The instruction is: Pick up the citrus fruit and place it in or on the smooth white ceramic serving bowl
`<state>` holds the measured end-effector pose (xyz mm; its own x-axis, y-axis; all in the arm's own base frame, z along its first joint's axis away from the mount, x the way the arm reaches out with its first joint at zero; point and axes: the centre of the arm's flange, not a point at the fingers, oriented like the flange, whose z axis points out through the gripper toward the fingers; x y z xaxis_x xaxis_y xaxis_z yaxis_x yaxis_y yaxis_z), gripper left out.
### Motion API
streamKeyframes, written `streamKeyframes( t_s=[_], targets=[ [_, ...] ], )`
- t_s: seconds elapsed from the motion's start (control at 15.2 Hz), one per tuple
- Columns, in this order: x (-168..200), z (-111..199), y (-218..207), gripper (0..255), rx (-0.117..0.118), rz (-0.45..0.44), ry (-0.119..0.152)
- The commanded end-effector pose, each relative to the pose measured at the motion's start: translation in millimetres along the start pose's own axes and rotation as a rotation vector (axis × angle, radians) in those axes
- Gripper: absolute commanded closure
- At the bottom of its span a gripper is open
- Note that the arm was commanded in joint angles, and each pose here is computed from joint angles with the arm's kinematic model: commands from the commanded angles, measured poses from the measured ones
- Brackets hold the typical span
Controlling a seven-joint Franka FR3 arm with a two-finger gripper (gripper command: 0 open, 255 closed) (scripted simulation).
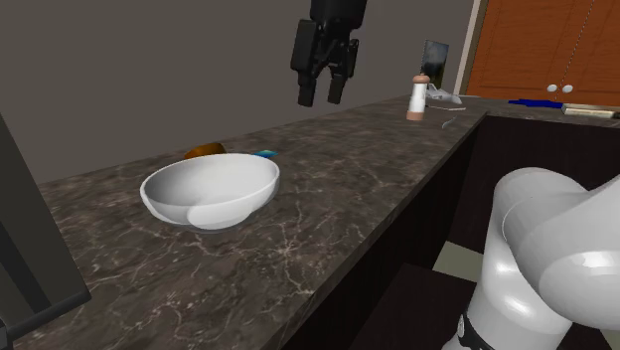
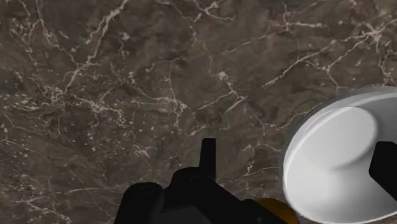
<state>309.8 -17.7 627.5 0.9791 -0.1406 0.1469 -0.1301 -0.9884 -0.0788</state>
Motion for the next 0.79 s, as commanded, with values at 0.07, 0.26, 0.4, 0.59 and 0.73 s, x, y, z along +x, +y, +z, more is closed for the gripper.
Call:
streamKeyframes(
  t_s=[0.07,0.26,0.4,0.59,0.73],
  targets=[
    [14.3,3.9,-6.5,0,-0.007,0.019,-0.019],
    [57.4,17.6,-24.2,0,-0.029,0.077,-0.075],
    [86.2,28.2,-34.5,0,-0.043,0.115,-0.112],
    [129.3,46.4,-47.5,0,-0.065,0.173,-0.169],
    [157.9,60.1,-54.6,0,-0.079,0.211,-0.206]
  ],
)
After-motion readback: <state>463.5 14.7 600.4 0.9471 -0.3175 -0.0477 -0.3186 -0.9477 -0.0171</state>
